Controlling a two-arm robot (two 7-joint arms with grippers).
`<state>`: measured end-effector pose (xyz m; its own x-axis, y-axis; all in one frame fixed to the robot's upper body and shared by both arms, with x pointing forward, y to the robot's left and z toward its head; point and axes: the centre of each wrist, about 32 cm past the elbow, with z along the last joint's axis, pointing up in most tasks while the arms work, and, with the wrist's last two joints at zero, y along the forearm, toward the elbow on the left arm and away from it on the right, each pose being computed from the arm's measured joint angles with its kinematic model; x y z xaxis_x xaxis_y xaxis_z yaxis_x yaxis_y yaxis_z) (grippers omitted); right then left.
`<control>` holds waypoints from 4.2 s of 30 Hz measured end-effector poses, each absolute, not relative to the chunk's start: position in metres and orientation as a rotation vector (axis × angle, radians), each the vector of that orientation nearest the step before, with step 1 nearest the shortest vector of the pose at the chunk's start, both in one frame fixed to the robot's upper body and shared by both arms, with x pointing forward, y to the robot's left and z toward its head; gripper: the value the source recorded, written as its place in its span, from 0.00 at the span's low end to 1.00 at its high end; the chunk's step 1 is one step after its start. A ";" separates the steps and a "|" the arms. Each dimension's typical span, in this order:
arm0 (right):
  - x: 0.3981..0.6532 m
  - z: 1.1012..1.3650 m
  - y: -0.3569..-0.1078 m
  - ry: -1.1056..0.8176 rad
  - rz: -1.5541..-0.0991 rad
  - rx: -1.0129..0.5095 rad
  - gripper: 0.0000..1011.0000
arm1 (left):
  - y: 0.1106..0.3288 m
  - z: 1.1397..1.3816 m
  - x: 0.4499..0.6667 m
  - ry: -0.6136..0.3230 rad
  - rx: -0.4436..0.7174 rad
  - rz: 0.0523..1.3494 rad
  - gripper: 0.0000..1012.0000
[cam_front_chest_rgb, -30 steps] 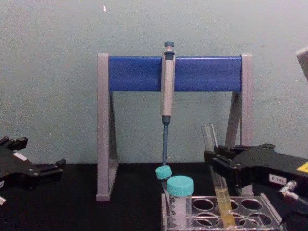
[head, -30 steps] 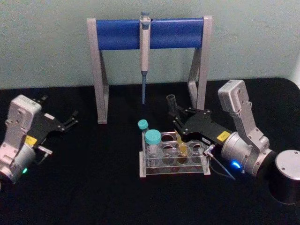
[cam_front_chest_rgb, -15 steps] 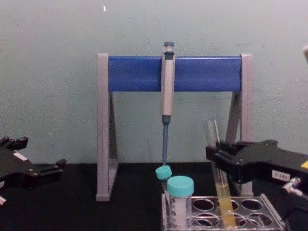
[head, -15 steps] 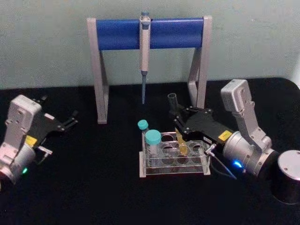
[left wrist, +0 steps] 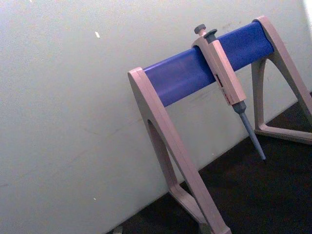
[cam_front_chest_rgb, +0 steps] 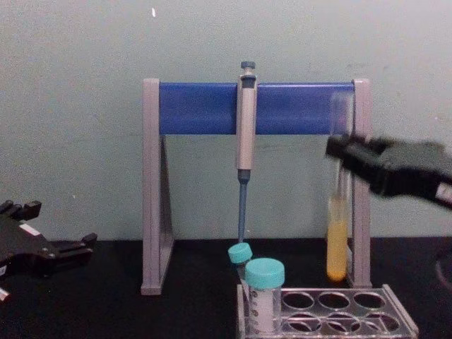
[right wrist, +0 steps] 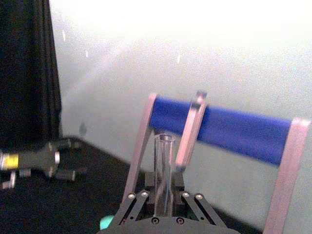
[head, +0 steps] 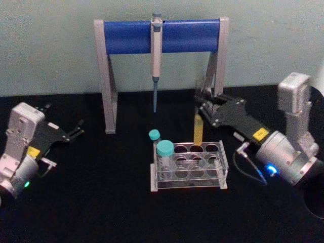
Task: Pick up the test tube from the test tube rack, shake it, then place it back into the test tube rack.
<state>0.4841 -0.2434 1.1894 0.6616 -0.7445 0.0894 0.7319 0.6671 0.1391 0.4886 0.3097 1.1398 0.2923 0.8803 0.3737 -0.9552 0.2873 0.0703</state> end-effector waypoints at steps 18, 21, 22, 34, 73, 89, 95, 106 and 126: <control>0.481 1.191 -0.254 -0.251 -0.894 0.255 0.21 | 0.310 1.140 0.489 -0.285 0.304 1.248 0.99; 0.481 1.191 -0.255 -0.251 -0.897 0.255 0.21 | 0.310 1.140 0.489 -0.285 0.304 1.248 0.99; 0.481 1.191 -0.255 -0.251 -0.898 0.255 0.21 | 0.310 1.140 0.489 -0.285 0.304 1.248 0.99; 0.481 1.190 -0.254 -0.251 -0.886 0.262 0.21 | 0.310 1.140 0.489 -0.285 0.304 1.248 0.99; 0.481 1.205 -0.282 -0.383 -0.965 0.000 0.21 | 0.310 1.140 0.489 -0.285 0.304 1.248 0.99; 0.492 1.197 -0.268 -0.150 -0.786 0.259 0.21 | 0.310 1.140 0.489 -0.285 0.304 1.248 0.99; 0.491 1.197 -0.283 -0.050 -0.663 0.265 0.21 | 0.310 1.140 0.489 -0.285 0.304 1.248 0.99; 0.482 1.205 -0.317 -0.054 -0.658 0.158 0.21 | 0.310 1.140 0.489 -0.285 0.305 1.248 0.99; 0.499 1.199 -0.295 -0.265 -0.934 0.119 0.21 | 0.310 1.140 0.489 -0.285 0.304 1.248 0.99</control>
<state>0.4993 -0.2947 1.1991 0.5650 -0.8067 0.1734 0.7774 0.5908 0.2156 0.4886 0.3097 1.1398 0.2923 0.8803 0.3737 -0.9553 0.2873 0.0702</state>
